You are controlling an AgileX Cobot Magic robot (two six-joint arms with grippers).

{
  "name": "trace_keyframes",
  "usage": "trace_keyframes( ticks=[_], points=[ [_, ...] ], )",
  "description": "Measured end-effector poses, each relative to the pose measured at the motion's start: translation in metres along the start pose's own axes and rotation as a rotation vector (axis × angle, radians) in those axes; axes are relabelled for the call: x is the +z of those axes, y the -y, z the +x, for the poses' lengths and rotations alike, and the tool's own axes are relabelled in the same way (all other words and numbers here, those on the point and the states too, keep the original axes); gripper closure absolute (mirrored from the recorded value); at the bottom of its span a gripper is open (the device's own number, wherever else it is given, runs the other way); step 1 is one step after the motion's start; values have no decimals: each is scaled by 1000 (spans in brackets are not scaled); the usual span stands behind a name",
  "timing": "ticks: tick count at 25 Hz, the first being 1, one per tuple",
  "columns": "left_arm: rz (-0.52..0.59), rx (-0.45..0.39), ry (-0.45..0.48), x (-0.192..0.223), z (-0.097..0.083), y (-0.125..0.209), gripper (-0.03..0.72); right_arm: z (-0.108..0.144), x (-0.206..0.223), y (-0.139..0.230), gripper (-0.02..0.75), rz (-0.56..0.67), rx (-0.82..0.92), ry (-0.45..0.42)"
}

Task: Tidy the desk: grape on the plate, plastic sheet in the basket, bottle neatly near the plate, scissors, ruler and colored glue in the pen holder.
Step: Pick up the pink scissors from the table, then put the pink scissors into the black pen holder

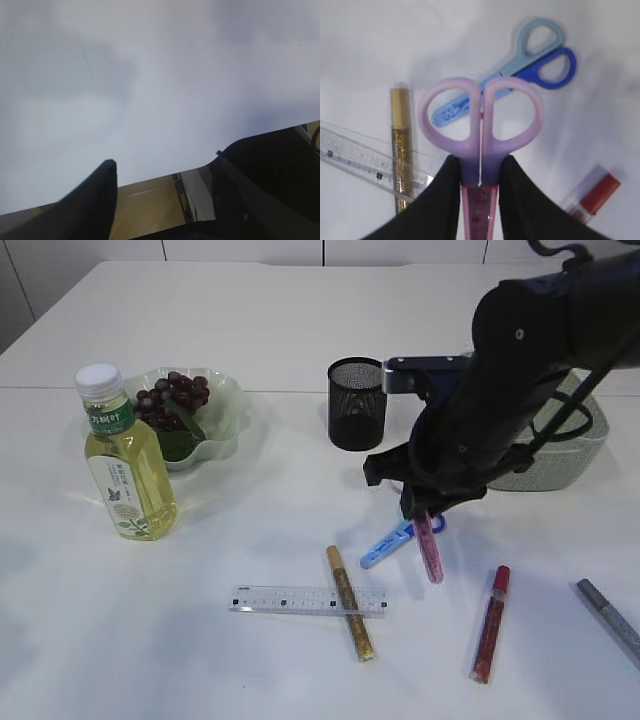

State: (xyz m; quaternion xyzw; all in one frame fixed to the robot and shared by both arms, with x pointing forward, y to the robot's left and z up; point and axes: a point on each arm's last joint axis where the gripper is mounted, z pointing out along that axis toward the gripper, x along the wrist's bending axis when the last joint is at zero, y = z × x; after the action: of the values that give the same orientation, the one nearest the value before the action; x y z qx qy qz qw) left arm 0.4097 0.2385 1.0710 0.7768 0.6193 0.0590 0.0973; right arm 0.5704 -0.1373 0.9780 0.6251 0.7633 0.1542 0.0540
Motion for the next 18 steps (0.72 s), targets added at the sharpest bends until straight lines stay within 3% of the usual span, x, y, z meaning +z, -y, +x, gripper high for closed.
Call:
trace_keyframes(
  ticks=[8,18],
  points=[
    [0,0,0,0,0,0,253,0,-34,-16,549,-242,-77,10],
    [0,0,0,0,0,0,253,4,-41,-35,549,-484,-120,-28]
  ],
)
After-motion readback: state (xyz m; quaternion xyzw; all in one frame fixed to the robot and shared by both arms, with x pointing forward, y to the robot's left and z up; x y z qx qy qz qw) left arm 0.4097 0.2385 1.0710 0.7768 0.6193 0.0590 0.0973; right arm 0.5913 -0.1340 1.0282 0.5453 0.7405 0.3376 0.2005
